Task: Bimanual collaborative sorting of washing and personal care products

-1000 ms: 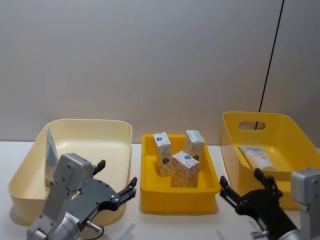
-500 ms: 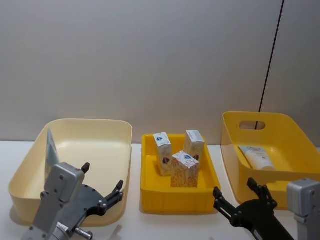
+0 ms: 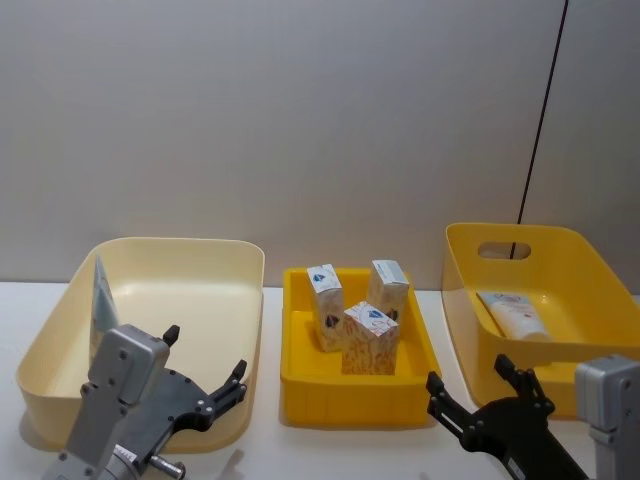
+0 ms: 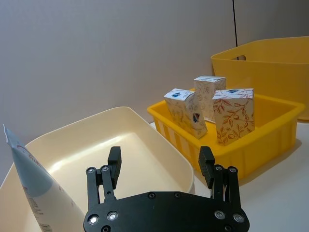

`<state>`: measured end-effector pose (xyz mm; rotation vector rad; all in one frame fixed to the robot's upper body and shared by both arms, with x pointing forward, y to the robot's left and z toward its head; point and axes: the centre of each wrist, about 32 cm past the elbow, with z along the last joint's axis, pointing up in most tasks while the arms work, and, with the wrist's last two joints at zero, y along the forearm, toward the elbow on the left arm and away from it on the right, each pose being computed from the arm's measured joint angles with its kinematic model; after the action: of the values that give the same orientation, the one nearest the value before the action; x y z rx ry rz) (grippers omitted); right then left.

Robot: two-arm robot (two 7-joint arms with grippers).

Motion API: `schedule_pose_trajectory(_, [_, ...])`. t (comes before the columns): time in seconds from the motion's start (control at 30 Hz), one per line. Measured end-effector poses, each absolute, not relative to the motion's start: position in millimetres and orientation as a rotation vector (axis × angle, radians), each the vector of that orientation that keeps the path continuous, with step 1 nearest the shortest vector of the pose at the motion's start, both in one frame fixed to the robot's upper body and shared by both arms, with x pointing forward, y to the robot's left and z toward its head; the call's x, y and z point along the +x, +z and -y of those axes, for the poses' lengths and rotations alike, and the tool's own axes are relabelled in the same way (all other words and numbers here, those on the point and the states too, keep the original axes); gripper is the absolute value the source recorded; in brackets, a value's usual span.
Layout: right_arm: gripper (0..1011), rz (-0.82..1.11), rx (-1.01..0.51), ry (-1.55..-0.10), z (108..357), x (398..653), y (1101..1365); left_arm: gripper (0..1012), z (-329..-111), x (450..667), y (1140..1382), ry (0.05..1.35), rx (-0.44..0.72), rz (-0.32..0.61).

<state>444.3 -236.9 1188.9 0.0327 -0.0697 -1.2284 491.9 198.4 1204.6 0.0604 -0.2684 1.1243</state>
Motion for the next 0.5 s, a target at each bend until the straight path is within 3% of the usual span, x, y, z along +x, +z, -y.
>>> schedule_pose_trajectory(0.5, [1001, 0.06, 0.029, -1.23, 237, 464, 1193, 1000, -198, 492, 1204, 1.124, 0.061, 0.268])
